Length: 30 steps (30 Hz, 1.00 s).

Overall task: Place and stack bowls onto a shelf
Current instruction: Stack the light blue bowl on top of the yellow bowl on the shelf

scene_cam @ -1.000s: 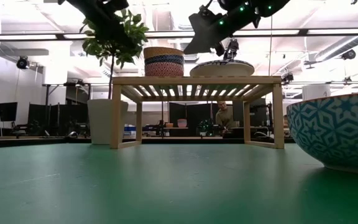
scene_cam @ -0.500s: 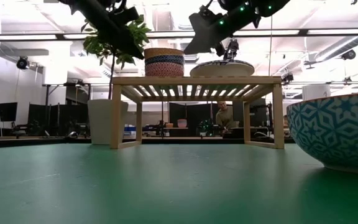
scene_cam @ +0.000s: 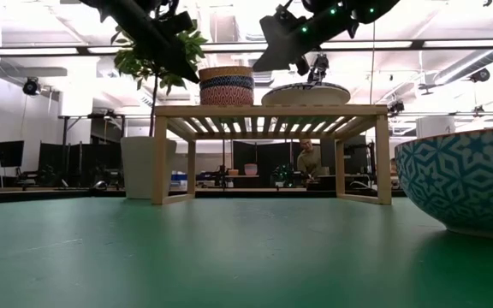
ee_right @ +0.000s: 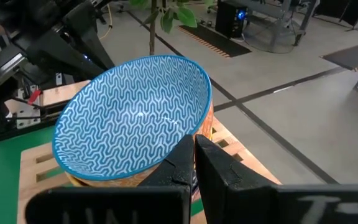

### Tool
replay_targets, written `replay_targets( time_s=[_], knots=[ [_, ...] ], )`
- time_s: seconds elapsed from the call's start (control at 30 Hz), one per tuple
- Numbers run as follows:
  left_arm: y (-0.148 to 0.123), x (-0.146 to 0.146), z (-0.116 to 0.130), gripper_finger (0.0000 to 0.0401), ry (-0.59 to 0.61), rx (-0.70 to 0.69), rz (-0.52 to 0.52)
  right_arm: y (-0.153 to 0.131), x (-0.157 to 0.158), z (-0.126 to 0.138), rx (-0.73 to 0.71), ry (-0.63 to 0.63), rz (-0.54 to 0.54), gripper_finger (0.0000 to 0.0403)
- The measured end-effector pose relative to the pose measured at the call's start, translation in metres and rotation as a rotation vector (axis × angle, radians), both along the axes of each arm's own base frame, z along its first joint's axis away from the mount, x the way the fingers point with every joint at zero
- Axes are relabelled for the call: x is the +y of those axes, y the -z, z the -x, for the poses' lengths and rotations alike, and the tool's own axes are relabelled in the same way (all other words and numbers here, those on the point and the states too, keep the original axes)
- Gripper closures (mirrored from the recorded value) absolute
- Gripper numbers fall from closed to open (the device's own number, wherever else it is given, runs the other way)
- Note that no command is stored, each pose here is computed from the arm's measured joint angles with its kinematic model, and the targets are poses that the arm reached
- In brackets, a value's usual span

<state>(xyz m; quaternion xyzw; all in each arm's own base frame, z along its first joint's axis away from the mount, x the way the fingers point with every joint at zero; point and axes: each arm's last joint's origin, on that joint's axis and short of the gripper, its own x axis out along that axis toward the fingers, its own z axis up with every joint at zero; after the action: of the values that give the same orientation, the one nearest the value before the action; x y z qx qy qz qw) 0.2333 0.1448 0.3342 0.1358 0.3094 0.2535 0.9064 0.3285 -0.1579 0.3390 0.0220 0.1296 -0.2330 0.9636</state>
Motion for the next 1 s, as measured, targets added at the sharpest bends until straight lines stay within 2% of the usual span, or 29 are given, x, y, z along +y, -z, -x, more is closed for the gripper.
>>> replay_targets(
  time_s=[0.73, 1.0],
  knots=[
    [-0.005, -0.004, 0.006, 0.0401, -0.077, -0.09, 0.123, -0.002, 0.0, -0.001, -0.046, 0.007, -0.032, 0.0394],
    [-0.012, -0.009, 0.014, 0.0401, -0.072, -0.101, 0.107, -0.003, -0.001, -0.001, -0.044, 0.028, -0.016, 0.0394]
  ],
)
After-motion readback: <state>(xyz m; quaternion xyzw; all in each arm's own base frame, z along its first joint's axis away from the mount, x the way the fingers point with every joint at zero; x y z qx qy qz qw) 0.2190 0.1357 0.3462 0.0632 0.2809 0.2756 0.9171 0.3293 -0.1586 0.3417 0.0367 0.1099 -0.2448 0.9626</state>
